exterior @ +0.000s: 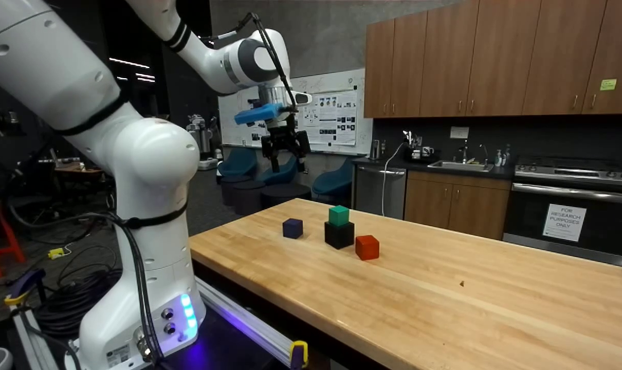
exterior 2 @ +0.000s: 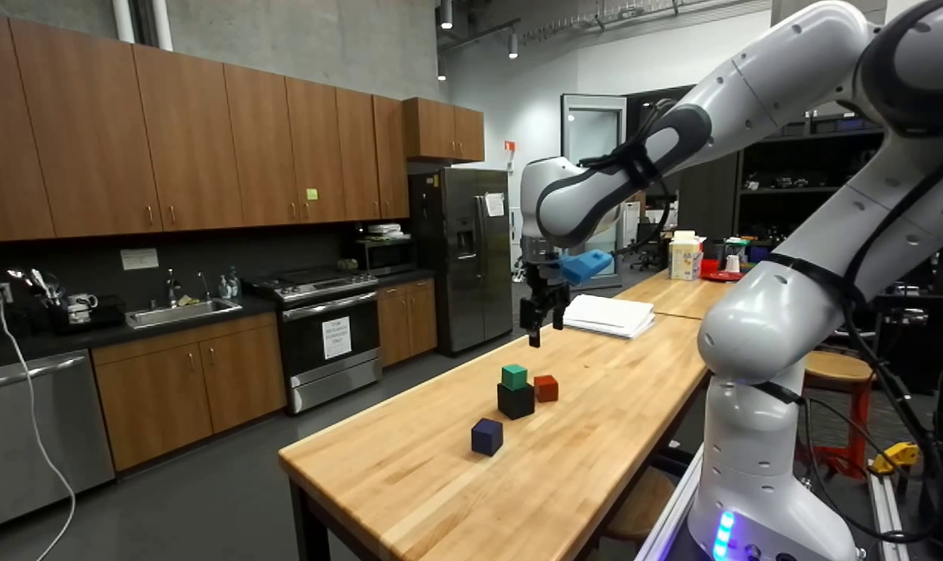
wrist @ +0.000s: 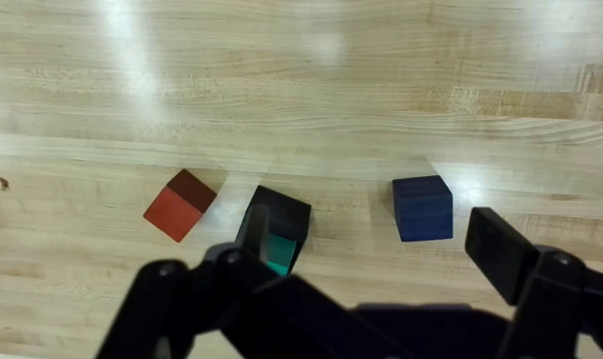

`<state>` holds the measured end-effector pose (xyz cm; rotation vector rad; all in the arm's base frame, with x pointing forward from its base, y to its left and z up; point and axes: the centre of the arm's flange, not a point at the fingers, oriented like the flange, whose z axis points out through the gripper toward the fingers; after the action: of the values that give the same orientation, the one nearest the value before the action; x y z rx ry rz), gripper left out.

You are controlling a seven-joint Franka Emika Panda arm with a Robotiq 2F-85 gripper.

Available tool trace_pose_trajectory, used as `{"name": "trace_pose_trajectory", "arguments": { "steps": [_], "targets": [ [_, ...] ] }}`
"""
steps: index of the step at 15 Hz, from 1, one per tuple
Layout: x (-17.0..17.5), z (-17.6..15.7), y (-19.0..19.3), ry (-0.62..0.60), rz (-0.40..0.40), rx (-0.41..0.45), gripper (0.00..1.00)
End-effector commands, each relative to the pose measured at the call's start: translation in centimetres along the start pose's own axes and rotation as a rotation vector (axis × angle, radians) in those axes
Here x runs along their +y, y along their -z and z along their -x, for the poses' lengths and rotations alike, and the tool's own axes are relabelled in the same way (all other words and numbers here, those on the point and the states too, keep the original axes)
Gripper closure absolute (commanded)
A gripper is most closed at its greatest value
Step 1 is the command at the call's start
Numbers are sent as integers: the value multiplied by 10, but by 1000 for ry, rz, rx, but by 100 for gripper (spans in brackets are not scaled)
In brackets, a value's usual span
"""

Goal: Put the green cube on the table

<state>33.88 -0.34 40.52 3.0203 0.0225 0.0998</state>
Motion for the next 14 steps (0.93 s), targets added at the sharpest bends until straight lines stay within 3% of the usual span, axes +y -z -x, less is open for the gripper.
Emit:
{"name": "trace_pose_trajectory", "arguments": {
  "steps": [1,7,14],
  "targets": [
    [18,-24,-24,-58,-2,-23,0],
    [43,-42,-53,-135,-43,-37,0],
    [49,-77,-75,-144,-49,-17,0]
  ]
}}
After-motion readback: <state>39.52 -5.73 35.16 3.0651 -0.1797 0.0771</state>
